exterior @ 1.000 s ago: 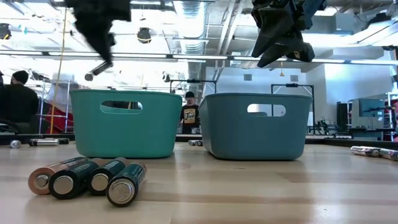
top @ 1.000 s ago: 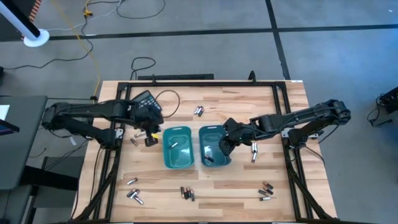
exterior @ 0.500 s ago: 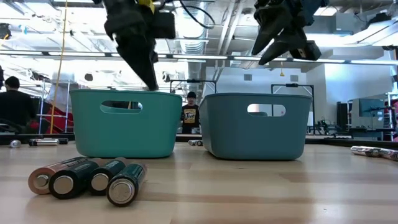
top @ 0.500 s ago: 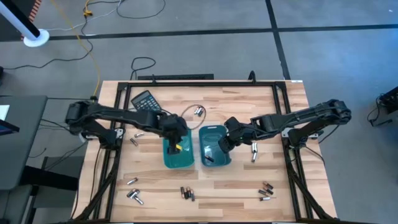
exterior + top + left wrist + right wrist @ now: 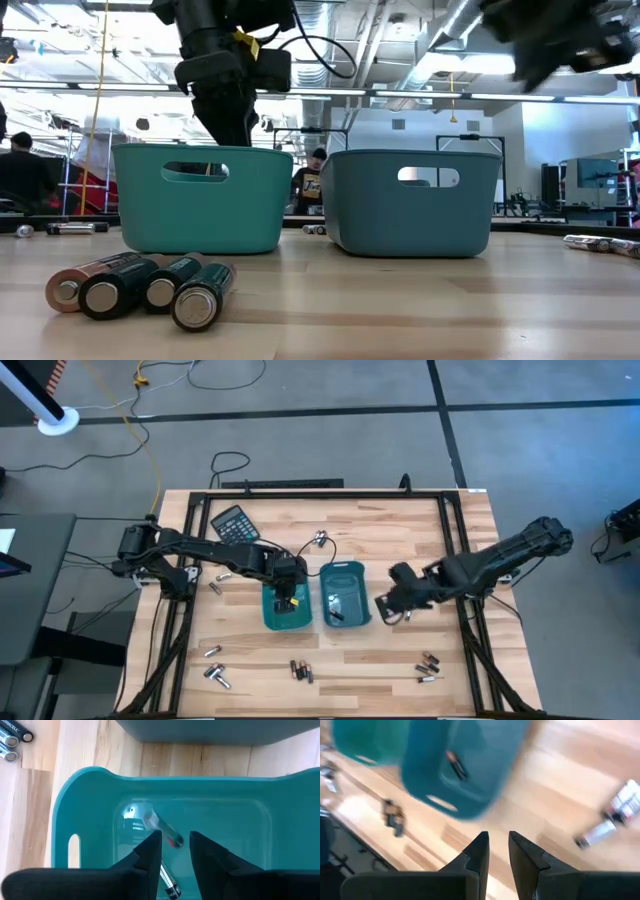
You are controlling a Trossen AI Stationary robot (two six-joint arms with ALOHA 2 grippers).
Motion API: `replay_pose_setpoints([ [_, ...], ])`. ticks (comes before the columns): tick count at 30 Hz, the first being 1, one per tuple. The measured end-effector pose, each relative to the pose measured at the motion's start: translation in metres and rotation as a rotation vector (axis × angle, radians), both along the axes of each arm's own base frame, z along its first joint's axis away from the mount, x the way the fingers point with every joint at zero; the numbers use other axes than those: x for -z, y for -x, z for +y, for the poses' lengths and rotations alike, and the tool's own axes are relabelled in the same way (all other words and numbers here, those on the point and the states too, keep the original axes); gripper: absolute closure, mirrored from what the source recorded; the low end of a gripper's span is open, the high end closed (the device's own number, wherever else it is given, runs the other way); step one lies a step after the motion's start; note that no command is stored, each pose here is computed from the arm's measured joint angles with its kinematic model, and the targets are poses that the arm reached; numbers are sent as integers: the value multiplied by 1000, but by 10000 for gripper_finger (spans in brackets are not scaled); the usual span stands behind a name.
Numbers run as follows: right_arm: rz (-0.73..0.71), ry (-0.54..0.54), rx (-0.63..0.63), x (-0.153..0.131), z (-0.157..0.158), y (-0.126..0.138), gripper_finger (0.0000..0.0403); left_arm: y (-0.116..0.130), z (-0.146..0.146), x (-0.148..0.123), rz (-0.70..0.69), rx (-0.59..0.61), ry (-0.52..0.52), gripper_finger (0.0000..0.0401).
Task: Sort batteries
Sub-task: Put the black battery into the blue bin
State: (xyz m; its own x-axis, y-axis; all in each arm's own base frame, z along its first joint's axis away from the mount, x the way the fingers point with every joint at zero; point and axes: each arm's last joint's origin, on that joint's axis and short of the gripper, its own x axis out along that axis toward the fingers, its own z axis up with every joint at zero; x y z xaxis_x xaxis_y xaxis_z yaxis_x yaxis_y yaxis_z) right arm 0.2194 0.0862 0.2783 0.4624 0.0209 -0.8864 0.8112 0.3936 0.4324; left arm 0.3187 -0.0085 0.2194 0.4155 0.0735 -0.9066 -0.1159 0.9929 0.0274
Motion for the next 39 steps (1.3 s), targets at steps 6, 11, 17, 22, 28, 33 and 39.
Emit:
replay_pose_setpoints([
  [6,91,-13,-7,5,25,19,311,-1,1,-1,-15,-24,11,304],
  [11,102,-8,-55,6,38,27,311,-1,1,-7,-56,-62,30,305],
  [17,108,-23,-82,7,56,40,311,8,1,-26,-121,-126,67,305],
  [22,68,16,-115,7,73,54,311,24,-2,-53,-214,-202,128,305],
  [28,94,80,-224,22,96,59,311,51,-20,-83,-310,-250,203,305],
  [33,214,129,-328,47,115,59,311,69,-50,-94,-354,-288,215,305],
  [39,384,132,-353,75,125,53,311,82,-89,-93,-381,-312,219,305],
])
